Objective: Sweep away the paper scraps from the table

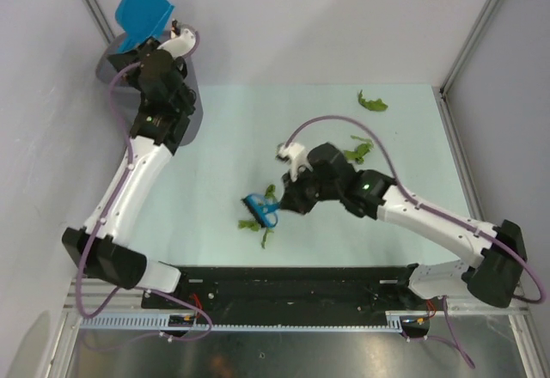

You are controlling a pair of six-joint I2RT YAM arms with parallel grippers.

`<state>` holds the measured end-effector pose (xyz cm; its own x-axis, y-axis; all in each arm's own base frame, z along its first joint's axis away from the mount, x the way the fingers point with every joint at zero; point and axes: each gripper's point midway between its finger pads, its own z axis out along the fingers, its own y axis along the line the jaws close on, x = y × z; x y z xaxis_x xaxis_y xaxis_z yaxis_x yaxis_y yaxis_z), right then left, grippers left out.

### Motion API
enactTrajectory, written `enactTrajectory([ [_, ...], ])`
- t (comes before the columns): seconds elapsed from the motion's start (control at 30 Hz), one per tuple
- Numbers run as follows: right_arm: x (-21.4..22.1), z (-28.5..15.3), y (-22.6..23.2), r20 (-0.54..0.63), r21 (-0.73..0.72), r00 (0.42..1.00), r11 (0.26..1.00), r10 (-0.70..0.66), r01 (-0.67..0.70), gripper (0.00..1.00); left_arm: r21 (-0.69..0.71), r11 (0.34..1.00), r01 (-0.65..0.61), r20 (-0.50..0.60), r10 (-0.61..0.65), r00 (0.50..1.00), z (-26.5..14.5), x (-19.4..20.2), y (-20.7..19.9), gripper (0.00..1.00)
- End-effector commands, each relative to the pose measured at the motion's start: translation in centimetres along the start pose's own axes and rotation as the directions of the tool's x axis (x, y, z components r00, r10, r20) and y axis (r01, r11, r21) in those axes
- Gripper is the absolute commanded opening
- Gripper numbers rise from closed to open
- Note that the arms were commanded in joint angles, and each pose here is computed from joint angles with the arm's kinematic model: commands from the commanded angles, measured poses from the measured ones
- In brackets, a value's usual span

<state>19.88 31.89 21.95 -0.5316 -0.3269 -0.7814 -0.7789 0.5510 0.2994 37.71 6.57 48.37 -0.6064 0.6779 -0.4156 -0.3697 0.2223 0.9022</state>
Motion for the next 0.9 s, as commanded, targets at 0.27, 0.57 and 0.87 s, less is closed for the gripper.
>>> enactTrajectory([
  [0.27, 7.0, 5.9, 7.3, -0.233, -0.388, 0.963, 0.921, -0.133, 0.033, 0.00, 0.621, 0.780, 0.078, 0.151, -0.216, 0.965, -10.9, 0.6, -10.2, 0.00],
  [0.57, 7.2, 8.3, -3.8, -0.289, -0.012, 0.925, 0.965, 0.246, -0.260, 0.00, 0.935, 0.354, -0.016, 0.082, -0.172, 0.982, -19.9, 5.9, -21.6, 0.00],
  [0.87, 5.3, 4.6, -10.6, -0.190, 0.202, 0.930, 0.939, 0.315, -0.277, 0.00, 0.991, 0.111, -0.081, 0.086, -0.043, 0.995, -24.6, 10.7, -27.5, 0.00],
])
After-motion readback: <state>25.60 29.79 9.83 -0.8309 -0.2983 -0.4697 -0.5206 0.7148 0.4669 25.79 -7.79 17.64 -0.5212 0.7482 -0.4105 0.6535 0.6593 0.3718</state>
